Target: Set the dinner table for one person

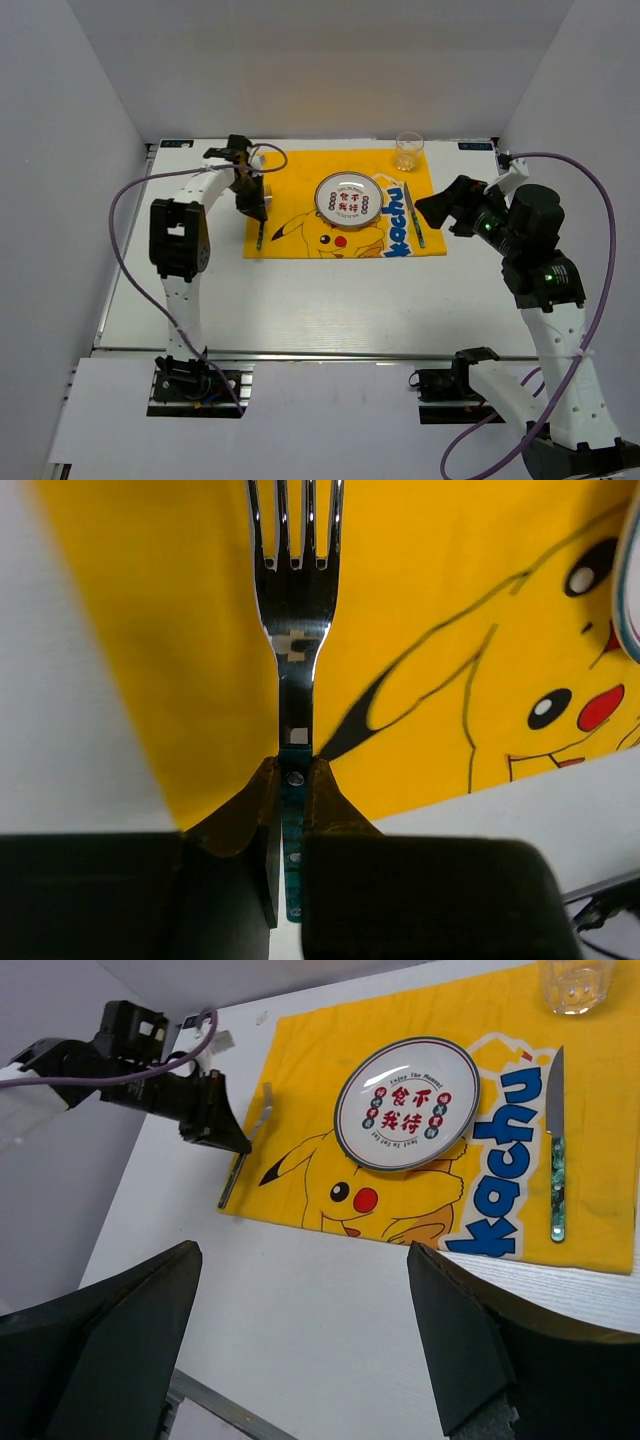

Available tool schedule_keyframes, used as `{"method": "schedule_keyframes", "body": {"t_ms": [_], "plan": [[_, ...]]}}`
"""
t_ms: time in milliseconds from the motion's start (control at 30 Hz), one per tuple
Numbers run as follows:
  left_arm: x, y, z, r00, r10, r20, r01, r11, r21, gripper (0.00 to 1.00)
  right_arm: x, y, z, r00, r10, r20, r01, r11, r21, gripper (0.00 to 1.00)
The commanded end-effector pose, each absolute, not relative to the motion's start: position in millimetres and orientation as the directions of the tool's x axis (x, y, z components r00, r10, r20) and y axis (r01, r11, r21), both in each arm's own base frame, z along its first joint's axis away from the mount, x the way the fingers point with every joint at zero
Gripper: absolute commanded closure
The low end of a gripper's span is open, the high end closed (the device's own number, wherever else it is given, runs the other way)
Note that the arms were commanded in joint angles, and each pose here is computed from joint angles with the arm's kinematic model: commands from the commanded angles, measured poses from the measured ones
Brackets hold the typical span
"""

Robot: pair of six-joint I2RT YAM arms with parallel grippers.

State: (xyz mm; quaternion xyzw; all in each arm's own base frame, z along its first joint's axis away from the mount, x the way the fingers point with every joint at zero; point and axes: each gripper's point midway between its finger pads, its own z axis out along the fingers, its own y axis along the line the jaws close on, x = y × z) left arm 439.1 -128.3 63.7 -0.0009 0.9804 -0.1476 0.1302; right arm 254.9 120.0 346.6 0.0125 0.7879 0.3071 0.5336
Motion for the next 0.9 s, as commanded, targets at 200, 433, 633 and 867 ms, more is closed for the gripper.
{"method": "schedule_keyframes", "body": {"t_ms": [200, 433, 633, 867], "plan": [[451.1, -182.2, 60.7, -0.949, 0.154, -0.275, 0.216, 0.953, -0.213, 1.0, 250.8, 121.3, 344.0, -0.425, 0.295, -0.856, -0.349, 0.818, 0.456, 0.11], [460.1, -186.4, 56.3, -0.948, 0.11, -0.298, 0.176, 0.963, -0.202, 1.0, 249.8, 119.4, 343.6, -0.424, 0.283, -0.86, -0.348, 0.826, 0.443, 0.11], [471.5, -184.9, 59.5, -0.939, 0.086, -0.332, 0.154, 0.971, -0.183, 1.0, 249.2, 119.6, 341.4, -0.429, 0.28, -0.859, -0.347, 0.827, 0.443, 0.11], [465.3, -186.0, 54.1, -0.947, 0.08, -0.312, 0.146, 0.969, -0.197, 1.0, 250.3, 120.0, 338.6, -0.434, 0.276, -0.858, -0.347, 0.827, 0.442, 0.11]]}}
